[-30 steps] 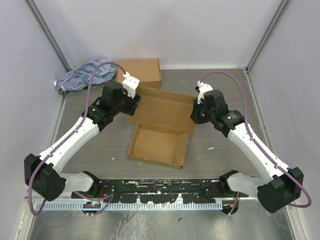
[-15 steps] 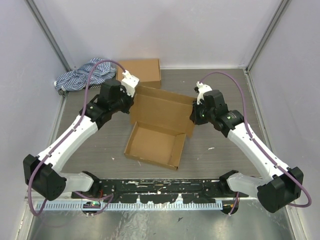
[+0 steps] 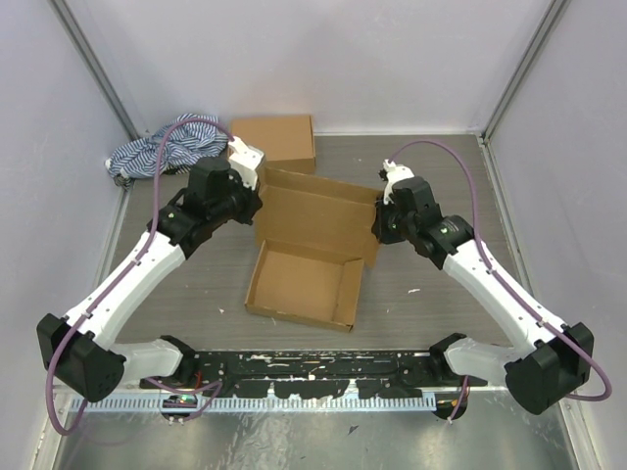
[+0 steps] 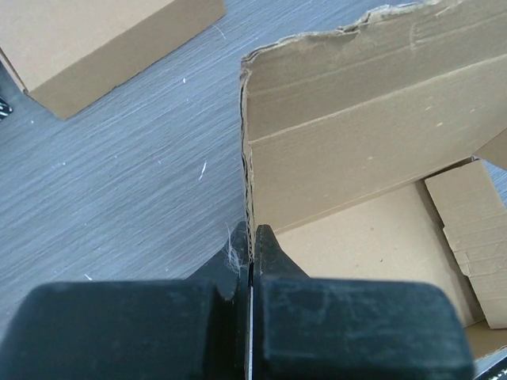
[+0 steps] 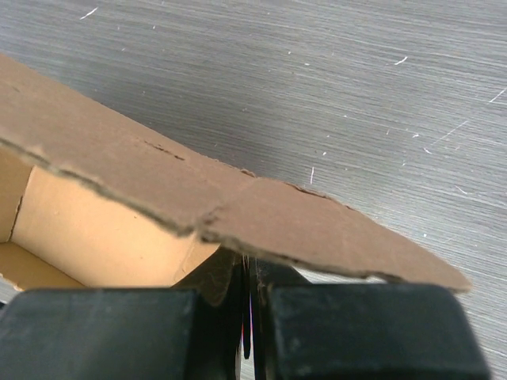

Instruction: Fold the paper box

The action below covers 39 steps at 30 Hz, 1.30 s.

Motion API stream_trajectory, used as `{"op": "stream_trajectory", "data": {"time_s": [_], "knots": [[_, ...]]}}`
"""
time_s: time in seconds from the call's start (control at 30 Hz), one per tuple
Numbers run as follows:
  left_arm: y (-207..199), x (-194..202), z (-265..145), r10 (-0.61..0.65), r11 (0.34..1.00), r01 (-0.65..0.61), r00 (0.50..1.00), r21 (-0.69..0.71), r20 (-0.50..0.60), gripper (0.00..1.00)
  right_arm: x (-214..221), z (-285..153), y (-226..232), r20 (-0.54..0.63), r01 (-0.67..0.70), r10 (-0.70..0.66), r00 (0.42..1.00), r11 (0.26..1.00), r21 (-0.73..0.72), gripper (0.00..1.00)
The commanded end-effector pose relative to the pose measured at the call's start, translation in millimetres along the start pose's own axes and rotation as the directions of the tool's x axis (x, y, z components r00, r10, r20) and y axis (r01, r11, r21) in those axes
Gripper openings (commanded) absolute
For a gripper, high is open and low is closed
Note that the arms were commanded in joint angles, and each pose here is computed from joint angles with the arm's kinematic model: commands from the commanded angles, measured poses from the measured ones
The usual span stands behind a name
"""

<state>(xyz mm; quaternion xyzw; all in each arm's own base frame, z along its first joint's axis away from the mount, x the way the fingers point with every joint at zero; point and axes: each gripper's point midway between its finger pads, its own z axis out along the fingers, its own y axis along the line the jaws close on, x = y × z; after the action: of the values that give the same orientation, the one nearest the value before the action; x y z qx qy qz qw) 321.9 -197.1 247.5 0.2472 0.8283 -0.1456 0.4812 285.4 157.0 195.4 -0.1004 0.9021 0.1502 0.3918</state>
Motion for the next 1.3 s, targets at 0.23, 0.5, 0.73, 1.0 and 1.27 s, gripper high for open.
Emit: {"op": "stream_trajectory", "data": {"time_s": [0.23, 0.5, 0.73, 1.0, 1.27], "knots": [[3, -30, -5, -0.121, 0.990, 0.129, 0.984, -0.054, 0.132, 0.00, -85, -4, 12, 0.292, -0.077, 0.056, 0.955, 0.995, 0.059, 0.01], [10, -51, 0, -0.143, 0.983, 0.165, 0.962, -0.078, 0.234, 0.00, -112, 11, 8, 0.414, -0.127, 0.064, 0.908, 0.984, 0.128, 0.01], [3, -33, 18, -0.180, 0.980, 0.193, 0.963, -0.047, 0.201, 0.02, -100, 28, 13, 0.447, -0.152, 0.073, 0.891, 0.978, 0.144, 0.01], [-6, 3, 21, -0.248, 0.967, 0.253, 0.957, -0.012, 0.151, 0.05, -55, 41, 27, 0.399, -0.128, 0.043, 0.916, 0.974, 0.189, 0.01], [-18, 34, 4, -0.292, 0.956, 0.293, 0.952, 0.010, 0.092, 0.12, -3, 41, 27, 0.320, -0.126, 0.041, 0.947, 0.961, 0.248, 0.02]]}}
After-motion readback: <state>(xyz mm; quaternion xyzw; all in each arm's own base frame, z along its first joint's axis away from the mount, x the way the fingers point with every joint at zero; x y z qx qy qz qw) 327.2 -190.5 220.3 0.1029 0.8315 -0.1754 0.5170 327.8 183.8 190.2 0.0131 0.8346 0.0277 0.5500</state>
